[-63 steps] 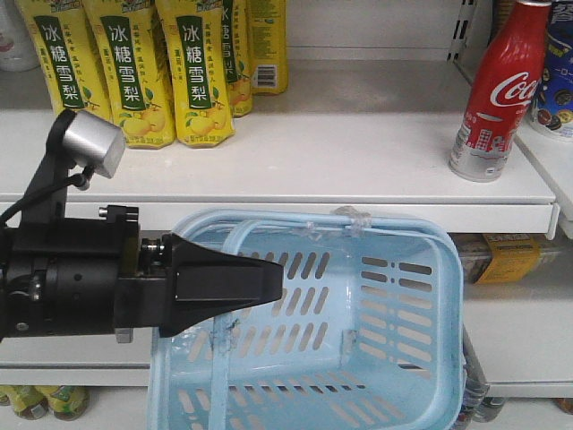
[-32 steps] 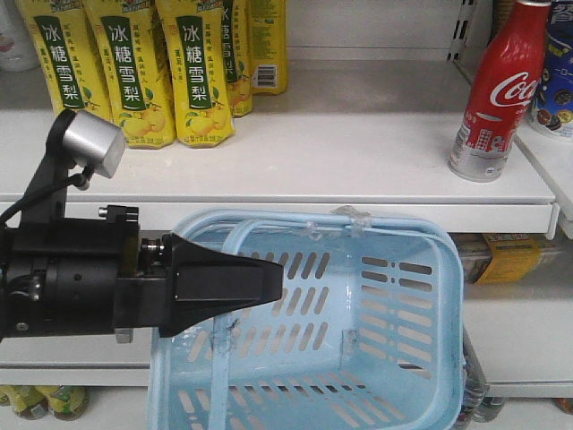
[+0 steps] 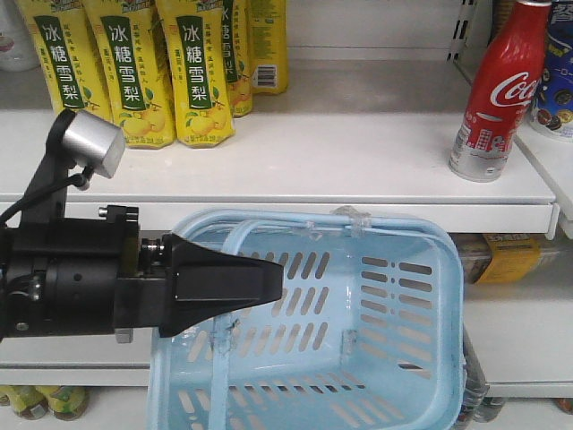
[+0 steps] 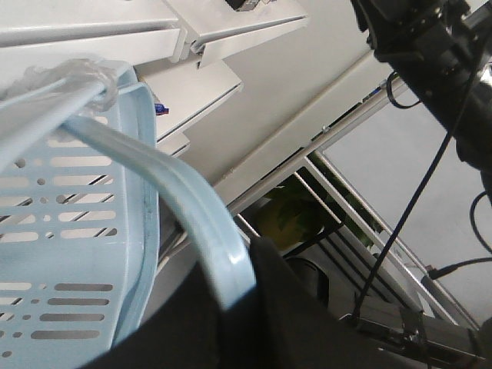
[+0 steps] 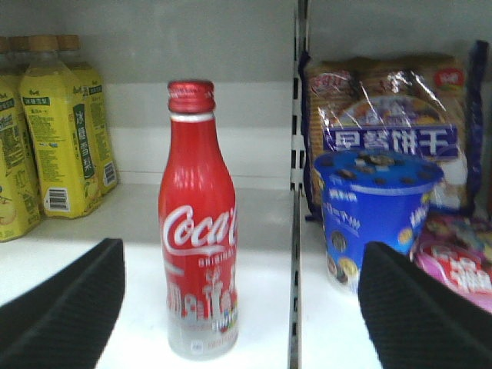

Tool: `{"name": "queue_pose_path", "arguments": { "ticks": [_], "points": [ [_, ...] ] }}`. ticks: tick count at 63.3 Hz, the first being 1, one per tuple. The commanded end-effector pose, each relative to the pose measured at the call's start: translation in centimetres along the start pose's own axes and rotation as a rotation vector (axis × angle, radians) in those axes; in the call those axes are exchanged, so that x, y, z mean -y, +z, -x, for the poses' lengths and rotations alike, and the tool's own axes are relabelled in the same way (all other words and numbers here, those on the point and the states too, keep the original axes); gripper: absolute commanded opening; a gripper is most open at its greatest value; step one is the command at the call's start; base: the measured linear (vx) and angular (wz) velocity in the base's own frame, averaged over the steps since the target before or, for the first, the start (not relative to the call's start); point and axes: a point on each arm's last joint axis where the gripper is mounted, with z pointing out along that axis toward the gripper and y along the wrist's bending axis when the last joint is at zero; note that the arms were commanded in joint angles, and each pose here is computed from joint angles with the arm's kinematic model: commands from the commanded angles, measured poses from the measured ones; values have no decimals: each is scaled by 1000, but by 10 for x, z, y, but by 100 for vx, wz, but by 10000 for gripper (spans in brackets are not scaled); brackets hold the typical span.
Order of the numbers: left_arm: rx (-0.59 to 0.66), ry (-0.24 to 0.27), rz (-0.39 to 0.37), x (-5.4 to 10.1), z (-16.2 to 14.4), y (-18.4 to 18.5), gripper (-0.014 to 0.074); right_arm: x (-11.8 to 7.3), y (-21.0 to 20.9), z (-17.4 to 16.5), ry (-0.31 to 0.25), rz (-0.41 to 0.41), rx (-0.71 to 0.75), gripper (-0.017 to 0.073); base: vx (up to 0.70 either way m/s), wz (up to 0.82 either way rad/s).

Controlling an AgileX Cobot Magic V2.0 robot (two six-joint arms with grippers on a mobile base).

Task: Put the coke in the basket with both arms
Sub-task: 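Reach the right gripper around the red Coca-Cola bottle and close it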

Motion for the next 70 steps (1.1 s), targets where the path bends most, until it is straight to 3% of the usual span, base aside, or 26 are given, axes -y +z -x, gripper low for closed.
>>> {"name": "queue_pose_path", "arguments": {
  "ticks": [1,25,37,56,63,70],
  "points": [
    [66,-8,-72,17,9,-6,-6,1,9,29,-43,-1,92,572,0,0],
    [66,-8,-72,17,9,-6,-6,-8,62,52,-43,137,76,572,0,0],
    [66,-8,-72,17,9,-6,-6,-4,84,61,-11,118,114,572,0,0],
    [66,-8,-72,17,9,-6,-6,-4,119,49,-1,148,40,559,0,0],
    [66,-8,-72,17,9,-6,-6,-6,121,46,-16,180,13,491,0,0],
    [66,-8,-72,17,9,-6,-6,-8,120,46,-21,197,8,315,0,0]
  ]
}}
